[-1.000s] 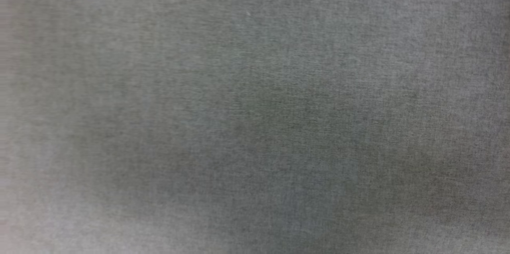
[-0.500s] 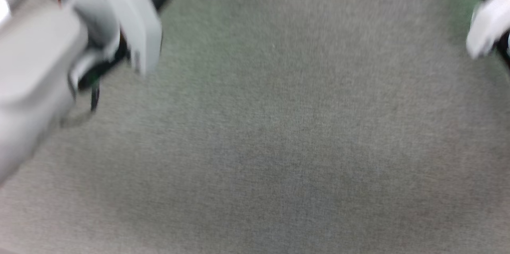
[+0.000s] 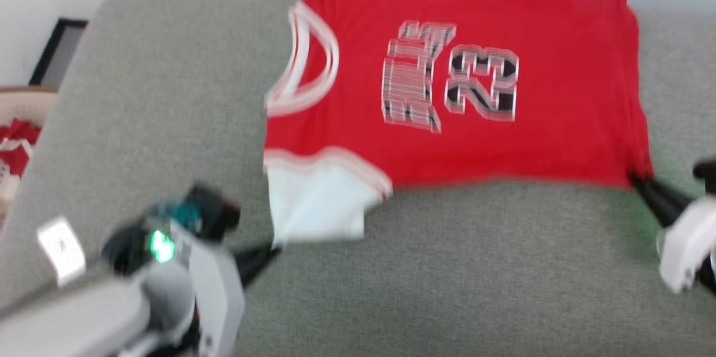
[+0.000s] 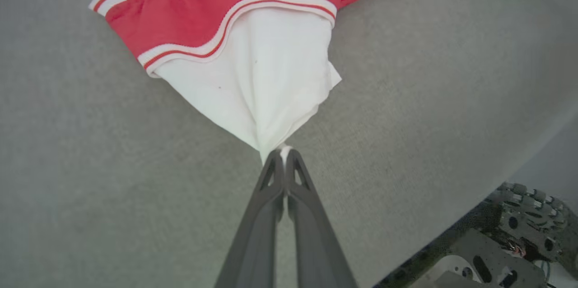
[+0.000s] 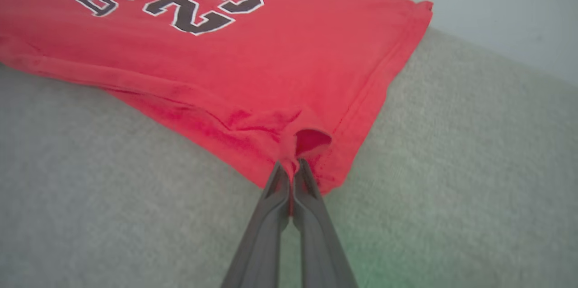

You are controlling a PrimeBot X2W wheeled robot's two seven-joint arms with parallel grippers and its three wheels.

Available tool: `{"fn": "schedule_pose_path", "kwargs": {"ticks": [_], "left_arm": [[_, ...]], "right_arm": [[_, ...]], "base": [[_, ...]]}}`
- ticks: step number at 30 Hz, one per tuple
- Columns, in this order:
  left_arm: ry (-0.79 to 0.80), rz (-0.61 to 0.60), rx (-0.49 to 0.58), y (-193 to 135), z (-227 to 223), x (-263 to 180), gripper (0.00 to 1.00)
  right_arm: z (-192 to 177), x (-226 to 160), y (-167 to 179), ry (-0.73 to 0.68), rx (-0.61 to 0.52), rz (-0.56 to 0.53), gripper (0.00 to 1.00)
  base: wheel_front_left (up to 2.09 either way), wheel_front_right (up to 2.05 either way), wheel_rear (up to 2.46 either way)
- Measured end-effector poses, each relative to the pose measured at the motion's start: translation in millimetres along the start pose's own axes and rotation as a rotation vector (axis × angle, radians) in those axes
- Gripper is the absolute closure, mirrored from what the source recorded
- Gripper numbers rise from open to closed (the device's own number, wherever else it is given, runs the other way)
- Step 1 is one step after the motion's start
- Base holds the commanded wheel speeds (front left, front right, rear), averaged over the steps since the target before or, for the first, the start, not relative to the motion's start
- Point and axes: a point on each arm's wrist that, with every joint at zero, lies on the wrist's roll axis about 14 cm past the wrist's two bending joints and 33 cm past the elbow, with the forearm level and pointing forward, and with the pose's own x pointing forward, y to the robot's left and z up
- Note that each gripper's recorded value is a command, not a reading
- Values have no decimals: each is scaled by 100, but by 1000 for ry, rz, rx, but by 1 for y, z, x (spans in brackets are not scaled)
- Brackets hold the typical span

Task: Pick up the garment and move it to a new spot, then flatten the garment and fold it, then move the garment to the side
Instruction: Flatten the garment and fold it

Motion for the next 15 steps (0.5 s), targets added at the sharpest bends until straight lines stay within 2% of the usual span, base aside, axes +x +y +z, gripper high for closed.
{"fn": "schedule_pose_path", "kwargs": {"ticks": [8, 15], "left_arm": [[154, 22, -232, -43, -81, -38, 100], [257, 20, -365, -73, -122, -59, 100]], "right_arm": [[-55, -61, 28, 126, 71, 46, 100], [-92, -96, 50, 224, 168, 72, 100]], "base": [[0, 0, 0], [0, 0, 0]]}}
